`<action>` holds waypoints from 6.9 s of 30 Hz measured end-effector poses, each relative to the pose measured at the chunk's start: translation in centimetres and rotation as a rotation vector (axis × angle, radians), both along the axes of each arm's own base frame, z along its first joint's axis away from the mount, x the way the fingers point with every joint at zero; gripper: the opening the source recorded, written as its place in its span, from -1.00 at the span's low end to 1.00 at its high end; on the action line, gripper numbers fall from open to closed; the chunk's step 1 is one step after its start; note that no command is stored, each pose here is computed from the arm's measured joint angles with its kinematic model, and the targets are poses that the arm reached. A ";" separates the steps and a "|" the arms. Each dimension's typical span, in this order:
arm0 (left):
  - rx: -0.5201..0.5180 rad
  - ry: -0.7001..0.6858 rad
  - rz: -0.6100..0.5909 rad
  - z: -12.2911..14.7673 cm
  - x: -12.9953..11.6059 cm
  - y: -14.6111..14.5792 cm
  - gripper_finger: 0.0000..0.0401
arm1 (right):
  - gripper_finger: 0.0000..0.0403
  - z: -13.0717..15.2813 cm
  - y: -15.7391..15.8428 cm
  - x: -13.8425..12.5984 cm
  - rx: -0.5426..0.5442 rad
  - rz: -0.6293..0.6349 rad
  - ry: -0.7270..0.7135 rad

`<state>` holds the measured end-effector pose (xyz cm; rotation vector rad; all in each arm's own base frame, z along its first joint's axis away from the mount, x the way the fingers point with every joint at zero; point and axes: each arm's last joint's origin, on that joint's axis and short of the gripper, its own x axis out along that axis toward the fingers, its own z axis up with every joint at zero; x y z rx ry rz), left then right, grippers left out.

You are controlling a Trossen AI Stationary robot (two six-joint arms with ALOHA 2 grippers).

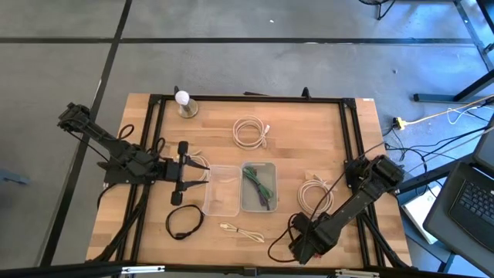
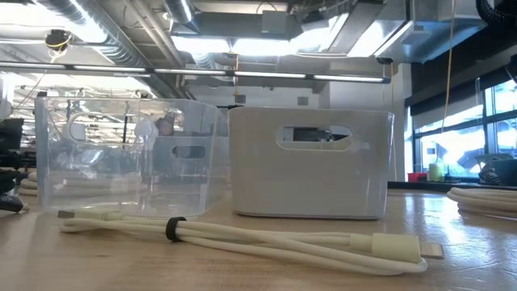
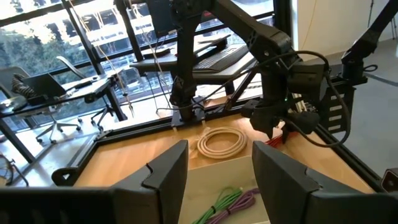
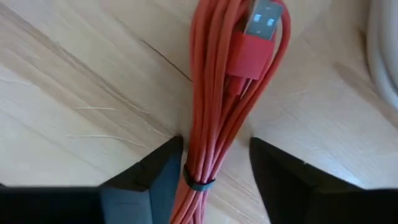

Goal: Pick & Place USB Port
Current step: Put the red charger cable into the gray bin, then put the white charger cable into the gray bin

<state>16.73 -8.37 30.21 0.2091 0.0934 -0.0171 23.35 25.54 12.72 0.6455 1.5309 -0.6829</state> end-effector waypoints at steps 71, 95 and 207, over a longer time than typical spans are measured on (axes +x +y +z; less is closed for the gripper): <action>0.026 -0.028 0.102 0.2 0.2 0.5 -0.14 | -0.87 10.7 -18.7 13.4 -0.062 -0.071 -0.678; 0.026 -0.017 0.099 0.1 0.2 0.5 -0.14 | -0.87 8.0 -15.8 14.6 -0.148 -0.138 -0.556; -0.151 0.051 0.032 -1.3 1.1 -1.5 -0.14 | -0.35 6.1 1.7 13.2 -0.125 0.749 -0.952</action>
